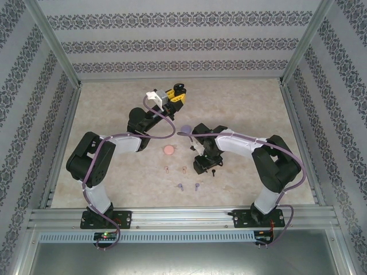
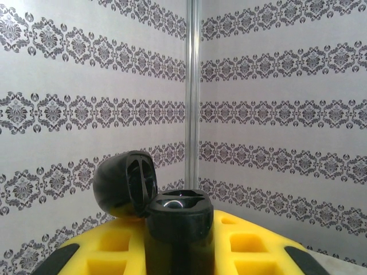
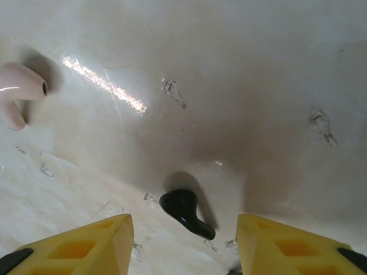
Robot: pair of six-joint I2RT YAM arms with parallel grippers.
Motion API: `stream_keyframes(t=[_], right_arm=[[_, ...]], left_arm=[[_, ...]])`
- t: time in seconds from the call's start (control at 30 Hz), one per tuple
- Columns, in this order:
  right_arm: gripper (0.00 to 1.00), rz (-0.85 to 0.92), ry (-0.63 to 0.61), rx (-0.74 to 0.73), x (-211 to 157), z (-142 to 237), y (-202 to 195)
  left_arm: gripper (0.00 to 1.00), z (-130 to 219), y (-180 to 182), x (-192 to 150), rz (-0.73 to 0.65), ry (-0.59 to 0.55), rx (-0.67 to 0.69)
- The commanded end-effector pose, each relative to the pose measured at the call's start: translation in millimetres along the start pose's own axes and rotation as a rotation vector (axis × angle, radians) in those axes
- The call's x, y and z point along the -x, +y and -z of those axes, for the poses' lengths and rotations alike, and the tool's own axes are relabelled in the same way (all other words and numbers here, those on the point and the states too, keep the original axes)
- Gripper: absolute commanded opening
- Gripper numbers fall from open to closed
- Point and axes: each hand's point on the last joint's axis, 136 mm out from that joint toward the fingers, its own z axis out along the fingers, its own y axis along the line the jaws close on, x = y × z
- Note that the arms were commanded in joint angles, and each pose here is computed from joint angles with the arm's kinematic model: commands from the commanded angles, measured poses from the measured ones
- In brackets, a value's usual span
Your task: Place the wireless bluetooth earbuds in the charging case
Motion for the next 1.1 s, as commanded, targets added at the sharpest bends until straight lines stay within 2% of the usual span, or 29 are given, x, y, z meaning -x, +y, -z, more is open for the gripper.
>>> stream_keyframes(t=[0.0,0.53,0.67,1.07], right_arm=[[0.50,0.029,0.012,-0.031,0.9,-3.8,-0.6],[0.41,0.035,0.038,-0.084,1.6,-15.8,-1.9],[0.35,0.032,0.034,-0.087,4.7,-15.7,-1.5],[0.39,0.030,0.023,-0.088,12.8,-14.6,1.4]], left_arm=[[0.00,5.1,0.0,30.1,-0.050,-0.084,0.004],[0.00,6.1,0.8,26.6,-0.039,-0.077,0.006],[0.00,6.0,1.3,25.3,-0.034,-0.075,0.006],[0.00,5.7,0.4,23.1,-0.027,-0.070,-0.001]])
